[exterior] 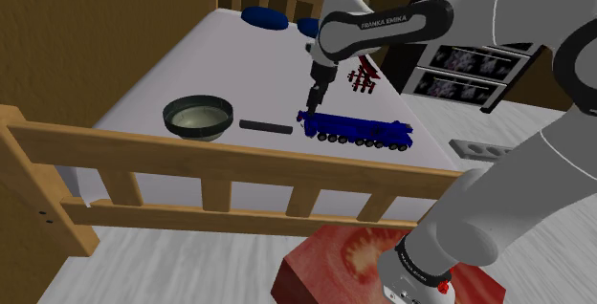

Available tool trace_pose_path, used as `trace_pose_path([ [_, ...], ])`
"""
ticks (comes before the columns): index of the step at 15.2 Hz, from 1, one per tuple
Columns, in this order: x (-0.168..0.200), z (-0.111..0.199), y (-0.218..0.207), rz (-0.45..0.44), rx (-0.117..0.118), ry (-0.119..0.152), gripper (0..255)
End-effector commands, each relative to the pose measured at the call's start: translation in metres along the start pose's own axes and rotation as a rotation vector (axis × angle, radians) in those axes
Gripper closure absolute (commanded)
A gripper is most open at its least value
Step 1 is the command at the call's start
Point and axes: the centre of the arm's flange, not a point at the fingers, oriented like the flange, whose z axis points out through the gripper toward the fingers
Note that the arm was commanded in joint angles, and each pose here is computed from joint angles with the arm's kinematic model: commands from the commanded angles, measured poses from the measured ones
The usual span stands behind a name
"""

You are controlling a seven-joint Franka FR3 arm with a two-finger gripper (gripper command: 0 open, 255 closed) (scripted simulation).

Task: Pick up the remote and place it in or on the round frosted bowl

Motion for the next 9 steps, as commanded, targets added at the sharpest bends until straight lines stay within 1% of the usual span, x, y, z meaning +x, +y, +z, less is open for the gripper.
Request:
trace_pose_path([
  [1,0.022,0.013,0.003,-0.058,0.012,0.004,0],
  [9,0.111,0.067,0.013,-0.275,0.062,0.018,0],
])
